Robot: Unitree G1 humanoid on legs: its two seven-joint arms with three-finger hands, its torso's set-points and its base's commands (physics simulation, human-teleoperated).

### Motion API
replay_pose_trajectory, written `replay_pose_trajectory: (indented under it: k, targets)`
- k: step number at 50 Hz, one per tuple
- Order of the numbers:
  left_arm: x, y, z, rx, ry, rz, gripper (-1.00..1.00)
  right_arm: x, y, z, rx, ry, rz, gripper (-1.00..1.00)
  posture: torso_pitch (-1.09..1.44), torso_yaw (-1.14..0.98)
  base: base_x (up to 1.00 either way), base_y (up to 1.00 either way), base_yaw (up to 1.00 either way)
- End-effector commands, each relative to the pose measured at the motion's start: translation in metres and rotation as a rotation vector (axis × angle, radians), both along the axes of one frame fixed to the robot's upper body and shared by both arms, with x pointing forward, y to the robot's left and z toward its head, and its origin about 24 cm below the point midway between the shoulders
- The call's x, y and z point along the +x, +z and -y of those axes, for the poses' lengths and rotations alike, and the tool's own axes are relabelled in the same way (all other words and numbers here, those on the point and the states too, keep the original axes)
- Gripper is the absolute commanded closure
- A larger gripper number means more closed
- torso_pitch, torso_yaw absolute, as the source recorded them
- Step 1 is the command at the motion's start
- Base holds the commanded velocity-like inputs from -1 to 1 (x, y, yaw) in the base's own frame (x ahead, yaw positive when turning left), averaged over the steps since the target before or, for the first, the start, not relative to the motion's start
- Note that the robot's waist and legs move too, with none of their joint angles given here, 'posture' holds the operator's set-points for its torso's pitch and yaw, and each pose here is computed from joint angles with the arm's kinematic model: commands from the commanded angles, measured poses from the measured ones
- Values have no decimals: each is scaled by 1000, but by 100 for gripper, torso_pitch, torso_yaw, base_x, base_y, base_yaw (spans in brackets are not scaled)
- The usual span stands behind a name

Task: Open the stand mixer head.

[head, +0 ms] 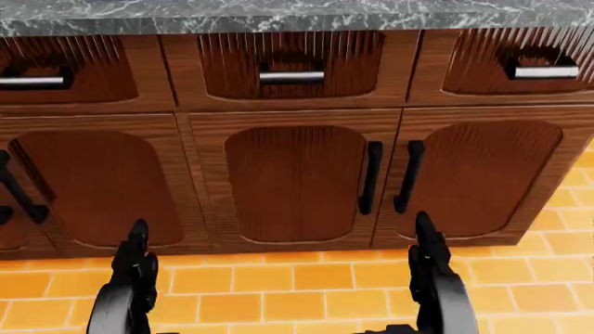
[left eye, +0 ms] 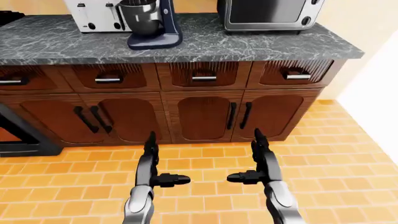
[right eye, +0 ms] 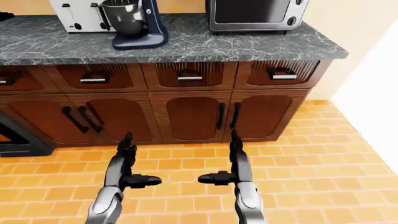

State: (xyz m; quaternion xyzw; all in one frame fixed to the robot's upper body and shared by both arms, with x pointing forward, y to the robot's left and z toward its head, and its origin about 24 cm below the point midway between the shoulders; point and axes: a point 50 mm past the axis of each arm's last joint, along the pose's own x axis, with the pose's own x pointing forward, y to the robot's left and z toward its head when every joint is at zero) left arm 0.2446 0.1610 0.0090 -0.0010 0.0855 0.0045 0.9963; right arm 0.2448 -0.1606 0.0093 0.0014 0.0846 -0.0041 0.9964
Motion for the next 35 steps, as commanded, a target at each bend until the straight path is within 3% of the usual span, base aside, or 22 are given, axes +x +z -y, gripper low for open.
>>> replay_pose_trajectory:
  k: [1,11,15,20,24,28,29,35]
  targets:
    - [9,30,2,3,-11,168,-100,9,33,-2,-10,12,168,-100,0,0,0,0,0]
    - [9,28,0,8,-9,167,-100,9,39,-4,13,25,204,-100,0,0,0,0,0]
    - [8,29,2,-2,-17,205,-100,10,56,-4,35,30,360,-100,0,0,0,0,0]
    - [4,52,5,-58,-29,392,-100,5,84,-8,47,81,566,-100,0,0,0,0,0]
    - [1,79,2,-121,3,560,-100,-3,112,-12,70,126,722,-100,0,0,0,0,0]
    - [-4,102,0,-177,4,660,-100,-6,128,-15,71,144,775,-100,0,0,0,0,0]
    - [-7,113,-1,-193,2,712,-100,-8,136,-16,73,151,796,-100,0,0,0,0,0]
    - [-26,177,-4,-333,0,871,-100,-21,194,-20,162,186,908,-100,0,0,0,0,0]
